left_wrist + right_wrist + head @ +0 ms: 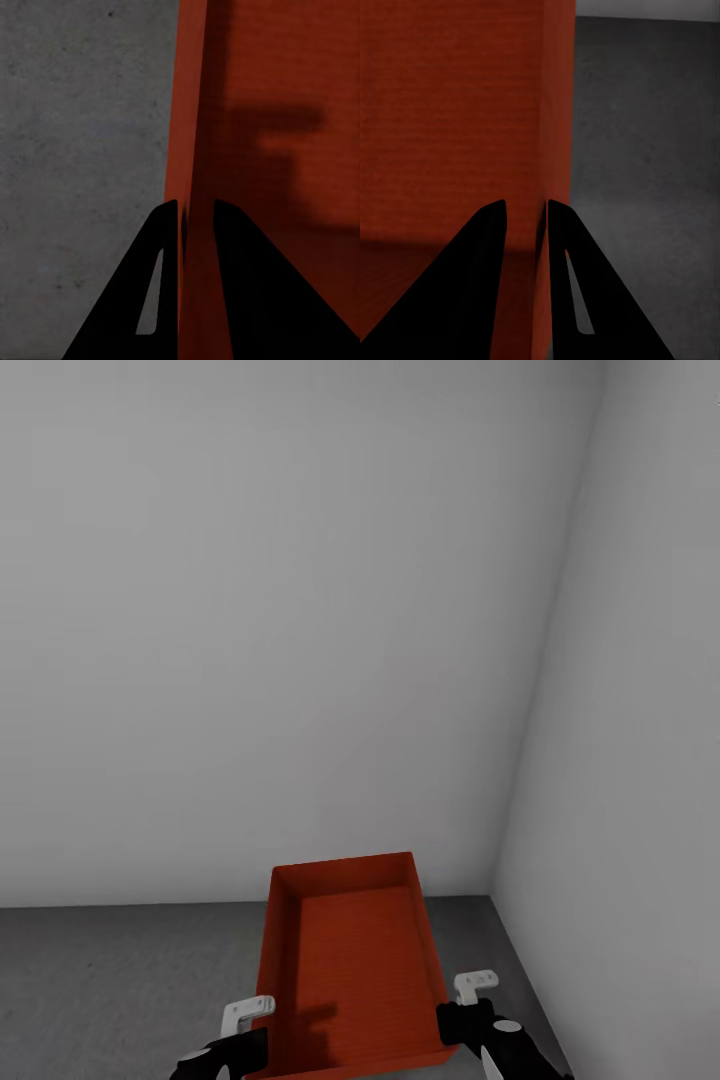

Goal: Move the two storage containers from the living room to the garage. In the garage, place one container on the floor and stack the other container on top of it (either order is fine).

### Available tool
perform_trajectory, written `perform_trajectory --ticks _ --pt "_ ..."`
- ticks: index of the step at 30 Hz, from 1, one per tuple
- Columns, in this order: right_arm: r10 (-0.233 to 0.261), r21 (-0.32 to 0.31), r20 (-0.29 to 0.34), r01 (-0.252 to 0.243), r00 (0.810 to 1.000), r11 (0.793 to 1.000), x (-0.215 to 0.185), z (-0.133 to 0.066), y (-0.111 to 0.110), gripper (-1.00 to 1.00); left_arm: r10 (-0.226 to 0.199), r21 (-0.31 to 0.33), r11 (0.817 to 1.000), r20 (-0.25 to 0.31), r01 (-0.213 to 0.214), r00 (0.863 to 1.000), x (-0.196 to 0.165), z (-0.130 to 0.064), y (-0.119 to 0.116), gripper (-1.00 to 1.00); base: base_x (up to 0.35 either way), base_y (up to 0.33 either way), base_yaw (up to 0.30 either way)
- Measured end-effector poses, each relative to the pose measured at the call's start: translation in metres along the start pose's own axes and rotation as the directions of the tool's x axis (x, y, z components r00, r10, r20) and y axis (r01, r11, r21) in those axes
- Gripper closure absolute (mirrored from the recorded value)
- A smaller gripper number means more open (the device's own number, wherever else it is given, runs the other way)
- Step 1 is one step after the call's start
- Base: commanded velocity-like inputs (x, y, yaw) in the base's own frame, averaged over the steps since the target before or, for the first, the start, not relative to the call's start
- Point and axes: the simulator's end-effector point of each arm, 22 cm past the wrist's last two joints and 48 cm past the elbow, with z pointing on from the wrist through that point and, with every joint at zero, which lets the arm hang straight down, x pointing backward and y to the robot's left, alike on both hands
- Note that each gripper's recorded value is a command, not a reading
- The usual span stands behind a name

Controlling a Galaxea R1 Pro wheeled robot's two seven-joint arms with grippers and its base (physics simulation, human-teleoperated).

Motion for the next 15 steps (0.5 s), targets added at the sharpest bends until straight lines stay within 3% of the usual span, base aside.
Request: perform_trajectory --ticks 15 --pt "0.000 0.000 0.000 0.000 1.000 1.000 -0.0002 0.0000 0.0000 1.00 0.000 0.000 1.000 0.000 0.000 1.000 -0.0001 0.0000 0.0000 1.00 0.000 0.000 0.000"
